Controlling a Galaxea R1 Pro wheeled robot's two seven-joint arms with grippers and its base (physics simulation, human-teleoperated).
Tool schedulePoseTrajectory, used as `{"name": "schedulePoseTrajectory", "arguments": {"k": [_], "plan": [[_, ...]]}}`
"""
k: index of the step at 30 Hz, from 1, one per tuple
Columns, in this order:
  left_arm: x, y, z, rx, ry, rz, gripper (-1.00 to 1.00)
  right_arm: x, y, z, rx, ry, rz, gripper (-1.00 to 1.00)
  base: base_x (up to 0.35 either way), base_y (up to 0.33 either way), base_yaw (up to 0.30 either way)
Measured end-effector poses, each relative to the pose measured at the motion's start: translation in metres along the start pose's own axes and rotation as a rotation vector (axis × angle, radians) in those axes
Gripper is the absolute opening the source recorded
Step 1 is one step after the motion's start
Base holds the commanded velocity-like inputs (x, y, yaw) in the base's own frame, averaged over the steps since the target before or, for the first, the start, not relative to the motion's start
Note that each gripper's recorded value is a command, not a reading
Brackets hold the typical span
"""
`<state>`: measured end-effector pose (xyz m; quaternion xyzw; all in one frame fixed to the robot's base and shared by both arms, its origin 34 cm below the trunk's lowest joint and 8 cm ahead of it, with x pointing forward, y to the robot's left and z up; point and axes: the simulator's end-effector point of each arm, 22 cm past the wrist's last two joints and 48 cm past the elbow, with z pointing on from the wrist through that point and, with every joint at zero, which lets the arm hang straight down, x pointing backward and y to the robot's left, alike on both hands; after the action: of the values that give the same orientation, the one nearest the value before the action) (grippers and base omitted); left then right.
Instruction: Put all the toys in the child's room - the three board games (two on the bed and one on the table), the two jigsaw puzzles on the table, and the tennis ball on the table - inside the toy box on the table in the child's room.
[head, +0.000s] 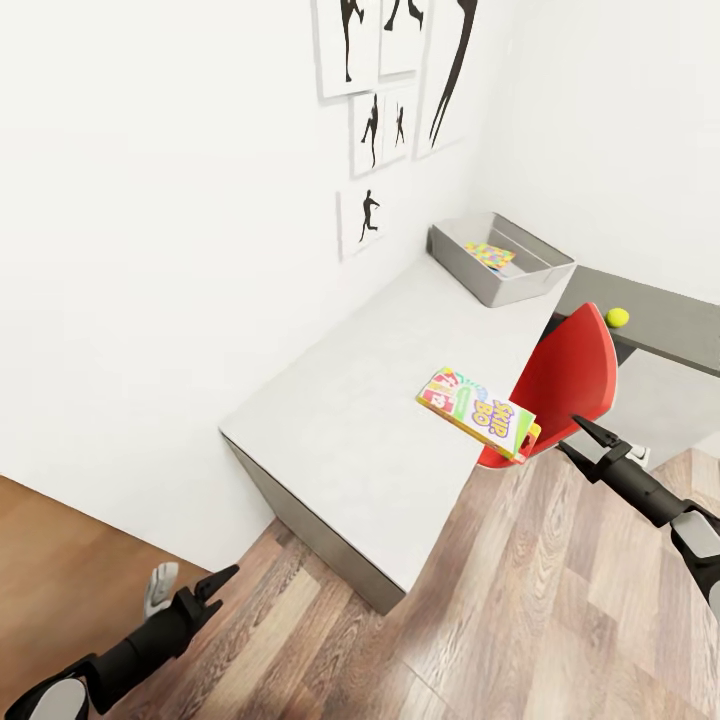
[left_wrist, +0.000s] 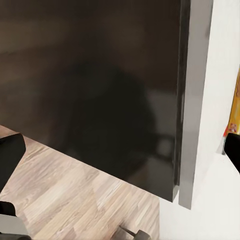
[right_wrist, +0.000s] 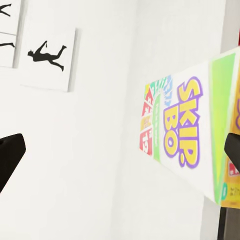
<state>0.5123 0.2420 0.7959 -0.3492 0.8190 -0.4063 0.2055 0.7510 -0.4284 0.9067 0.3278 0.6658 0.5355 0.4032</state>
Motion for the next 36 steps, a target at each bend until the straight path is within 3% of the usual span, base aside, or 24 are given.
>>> {"name": "schedulePoseTrajectory", "arguments": {"k": [36], "plan": [[-0.005,0.013,0.021,0.015,-0.001,-0.015,1.00,0.005,-0.024,0.013,-0.005,0.008,0.004,1.00,0.000,0.000,0.000]]}}
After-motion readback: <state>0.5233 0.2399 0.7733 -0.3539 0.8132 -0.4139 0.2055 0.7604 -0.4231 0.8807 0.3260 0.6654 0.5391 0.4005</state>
